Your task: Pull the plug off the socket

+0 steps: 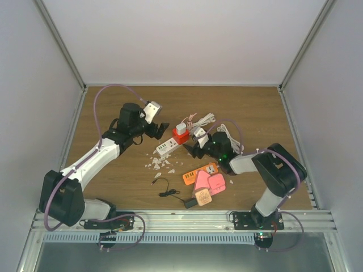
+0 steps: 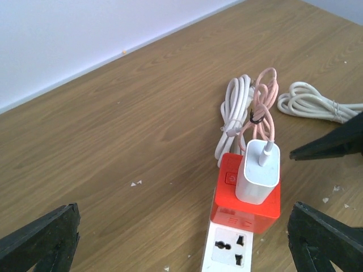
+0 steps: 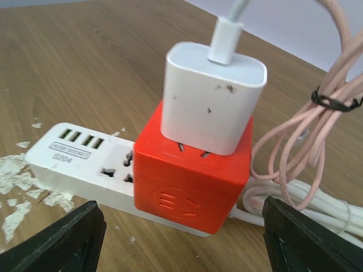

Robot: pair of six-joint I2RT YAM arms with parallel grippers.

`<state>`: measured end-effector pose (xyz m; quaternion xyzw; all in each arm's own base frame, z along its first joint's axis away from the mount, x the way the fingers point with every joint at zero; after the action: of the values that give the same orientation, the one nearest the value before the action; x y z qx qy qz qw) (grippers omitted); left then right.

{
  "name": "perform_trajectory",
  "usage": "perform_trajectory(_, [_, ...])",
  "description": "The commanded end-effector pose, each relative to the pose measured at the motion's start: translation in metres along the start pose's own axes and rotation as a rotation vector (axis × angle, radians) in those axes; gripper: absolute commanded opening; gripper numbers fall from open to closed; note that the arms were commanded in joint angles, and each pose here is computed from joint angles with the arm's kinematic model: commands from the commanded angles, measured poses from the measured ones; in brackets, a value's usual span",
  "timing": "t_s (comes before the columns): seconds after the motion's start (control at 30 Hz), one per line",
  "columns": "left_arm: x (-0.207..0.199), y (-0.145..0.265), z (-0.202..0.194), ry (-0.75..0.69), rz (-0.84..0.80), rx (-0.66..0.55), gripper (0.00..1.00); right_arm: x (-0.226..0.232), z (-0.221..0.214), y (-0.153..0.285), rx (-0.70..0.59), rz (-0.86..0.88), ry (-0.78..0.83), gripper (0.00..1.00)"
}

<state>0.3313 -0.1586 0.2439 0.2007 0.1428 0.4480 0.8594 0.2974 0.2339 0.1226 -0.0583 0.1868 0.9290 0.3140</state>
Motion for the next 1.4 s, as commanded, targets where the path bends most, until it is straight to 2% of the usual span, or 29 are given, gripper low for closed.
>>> perform_trajectory(0.0, [-0.005,-0.005,0.004,-0.032,-0.059,0.009,0.99,-0.004,0.005,-0.013,-0.041,-0.046,0.012,0.76])
perform_trajectory(0.3, [-0.021,-0.011,-0.012,-0.052,-0.194,0.039,0.99,-0.010,0.000,-0.029,-0.049,-0.090,0.018,0.73])
perform_trajectory(0.53, [-0.021,-0.016,-0.020,-0.039,-0.207,0.033,0.98,-0.008,0.001,-0.041,-0.045,-0.090,-0.005,0.79])
perform_trajectory(0.93, [-0.032,-0.024,-0.033,-0.027,-0.226,0.033,0.90,-0.004,0.001,-0.055,-0.049,-0.106,-0.067,0.79])
perform_trajectory(1.13, [-0.027,-0.034,-0.030,-0.019,-0.197,0.033,0.89,0.002,0.004,-0.063,-0.044,-0.121,-0.099,0.93])
perform_trajectory(1.37, [-0.024,-0.034,-0.028,-0.026,-0.189,0.027,0.88,-0.005,-0.004,-0.074,0.000,-0.186,-0.151,0.87])
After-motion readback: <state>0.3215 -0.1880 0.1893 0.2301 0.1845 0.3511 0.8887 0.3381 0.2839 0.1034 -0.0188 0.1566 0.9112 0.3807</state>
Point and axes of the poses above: each gripper's point midway between its finger pads, its own y axis back along the fingers, its own x axis along the line the jaws close on, z = x × y, the point moved 6 cm from there along y, back along the fingers, and after that the axes turned 6 degrees about y, right-handed, at the moved point
